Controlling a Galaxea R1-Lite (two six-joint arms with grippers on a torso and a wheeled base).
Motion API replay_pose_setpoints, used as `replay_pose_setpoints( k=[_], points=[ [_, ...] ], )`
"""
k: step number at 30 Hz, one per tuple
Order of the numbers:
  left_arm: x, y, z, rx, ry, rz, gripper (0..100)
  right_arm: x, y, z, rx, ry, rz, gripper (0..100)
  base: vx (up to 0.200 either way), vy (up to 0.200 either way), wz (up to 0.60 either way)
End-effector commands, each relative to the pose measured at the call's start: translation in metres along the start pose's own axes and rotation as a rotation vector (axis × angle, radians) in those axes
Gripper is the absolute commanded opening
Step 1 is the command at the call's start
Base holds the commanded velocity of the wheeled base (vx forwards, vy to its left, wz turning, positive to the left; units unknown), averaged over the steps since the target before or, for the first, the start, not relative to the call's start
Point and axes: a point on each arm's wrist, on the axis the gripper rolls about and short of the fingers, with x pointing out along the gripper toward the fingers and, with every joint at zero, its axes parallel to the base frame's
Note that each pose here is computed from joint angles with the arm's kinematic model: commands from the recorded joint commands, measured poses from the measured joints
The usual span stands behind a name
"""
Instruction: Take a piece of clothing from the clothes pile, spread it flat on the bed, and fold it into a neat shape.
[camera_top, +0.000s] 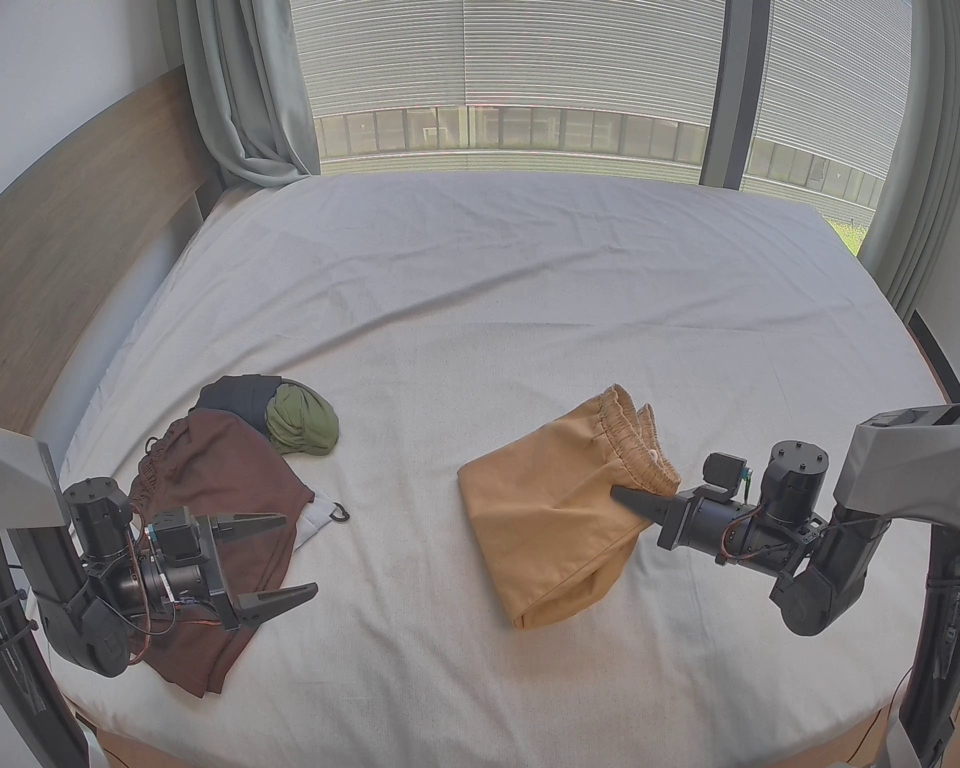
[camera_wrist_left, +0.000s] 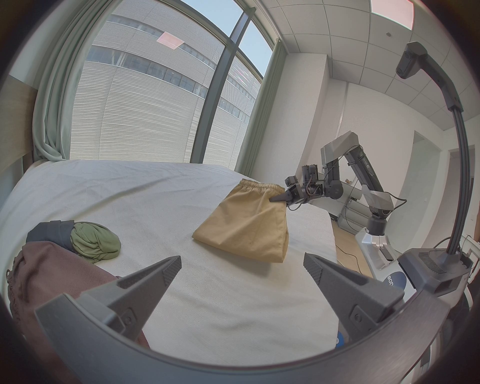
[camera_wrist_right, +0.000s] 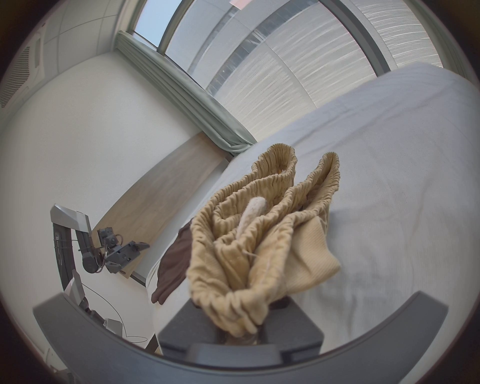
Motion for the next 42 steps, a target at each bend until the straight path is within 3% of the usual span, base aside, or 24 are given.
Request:
replay_pose_setpoints(
  k=[1, 21, 36, 42],
  points=[
    [0.001, -0.001, 0.000, -0.001, 0.001, -0.006, 100, -0.002, 0.015, 0.018, -0.039, -0.052, 0.040, 0, 0.000, 0.000, 0.00],
    [0.000, -0.005, -0.001, -0.009, 0.005, -0.011, 100, 0.028, 0.017, 0.068, -0.104, -0.223, 0.111, 0, 0.000, 0.000, 0.00],
    [0.000, -0.004, -0.001, -0.012, 0.007, -0.010, 100, 0.075, -0.001, 0.114, -0.070, -0.226, 0.090, 0, 0.000, 0.000, 0.00],
    [-0.001, -0.007, -0.001, -0.016, 0.009, -0.013, 100, 0.093, -0.006, 0.118, -0.057, -0.203, 0.085, 0, 0.000, 0.000, 0.00]
  ],
)
